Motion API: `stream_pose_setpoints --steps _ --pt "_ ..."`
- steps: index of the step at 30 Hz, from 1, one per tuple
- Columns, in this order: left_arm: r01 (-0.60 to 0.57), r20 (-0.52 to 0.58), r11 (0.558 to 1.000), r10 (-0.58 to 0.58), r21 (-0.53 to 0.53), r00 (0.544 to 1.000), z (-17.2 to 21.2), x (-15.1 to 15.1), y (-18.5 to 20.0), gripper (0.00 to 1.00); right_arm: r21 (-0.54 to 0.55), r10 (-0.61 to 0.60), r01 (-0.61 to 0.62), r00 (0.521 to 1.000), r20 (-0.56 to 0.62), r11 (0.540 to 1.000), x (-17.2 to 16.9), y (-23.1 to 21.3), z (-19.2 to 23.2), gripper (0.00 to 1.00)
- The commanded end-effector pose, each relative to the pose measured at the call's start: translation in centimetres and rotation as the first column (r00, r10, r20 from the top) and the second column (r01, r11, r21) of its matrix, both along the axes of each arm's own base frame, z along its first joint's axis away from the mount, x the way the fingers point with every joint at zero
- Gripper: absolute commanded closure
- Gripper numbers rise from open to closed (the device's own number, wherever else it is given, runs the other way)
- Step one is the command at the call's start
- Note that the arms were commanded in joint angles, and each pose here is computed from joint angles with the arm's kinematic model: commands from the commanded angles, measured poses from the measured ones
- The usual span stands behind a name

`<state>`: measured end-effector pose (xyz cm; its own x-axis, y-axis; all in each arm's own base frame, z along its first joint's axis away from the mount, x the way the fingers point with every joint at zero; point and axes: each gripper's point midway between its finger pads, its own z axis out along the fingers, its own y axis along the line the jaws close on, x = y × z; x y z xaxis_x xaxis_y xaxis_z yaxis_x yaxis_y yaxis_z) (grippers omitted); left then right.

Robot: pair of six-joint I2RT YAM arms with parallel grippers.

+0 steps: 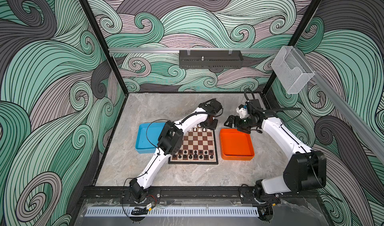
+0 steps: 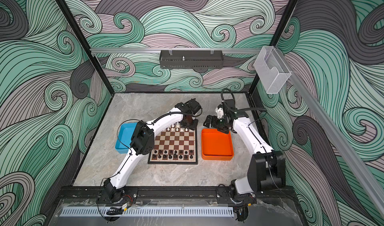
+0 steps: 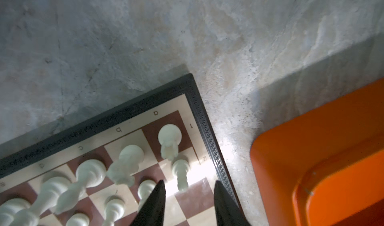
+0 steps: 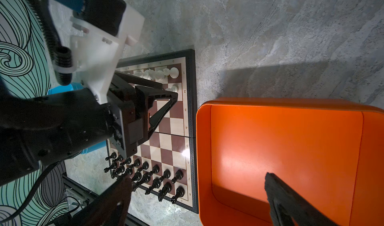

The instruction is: Set up the chess pieces on the board

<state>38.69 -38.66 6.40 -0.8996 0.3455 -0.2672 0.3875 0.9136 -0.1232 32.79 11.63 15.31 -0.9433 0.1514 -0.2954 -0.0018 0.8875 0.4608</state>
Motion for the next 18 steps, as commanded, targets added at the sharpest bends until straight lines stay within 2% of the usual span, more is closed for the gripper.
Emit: stream_pose_setpoints --steps 1,9,18 --pt "0.019 0.061 0.998 -0.015 -0.063 0.998 5.4 -0.2 -0.4 0.56 0.006 -0.010 0.009 0.999 0.031 1.000 0.1 -0.2 1.1 0.01" --pt "0.008 0.106 0.997 0.000 -0.074 0.994 8.7 -0.6 0.7 0.50 0.010 -0.021 0.021 0.999 0.046 1.000 0.0 -0.3 2.1 0.01" --pt "-0.046 0.226 0.998 0.052 -0.031 0.973 13.2 -0.6 4.1 0.32 0.006 -0.029 0.028 0.998 0.062 1.000 0.1 -0.2 2.9 0.01"
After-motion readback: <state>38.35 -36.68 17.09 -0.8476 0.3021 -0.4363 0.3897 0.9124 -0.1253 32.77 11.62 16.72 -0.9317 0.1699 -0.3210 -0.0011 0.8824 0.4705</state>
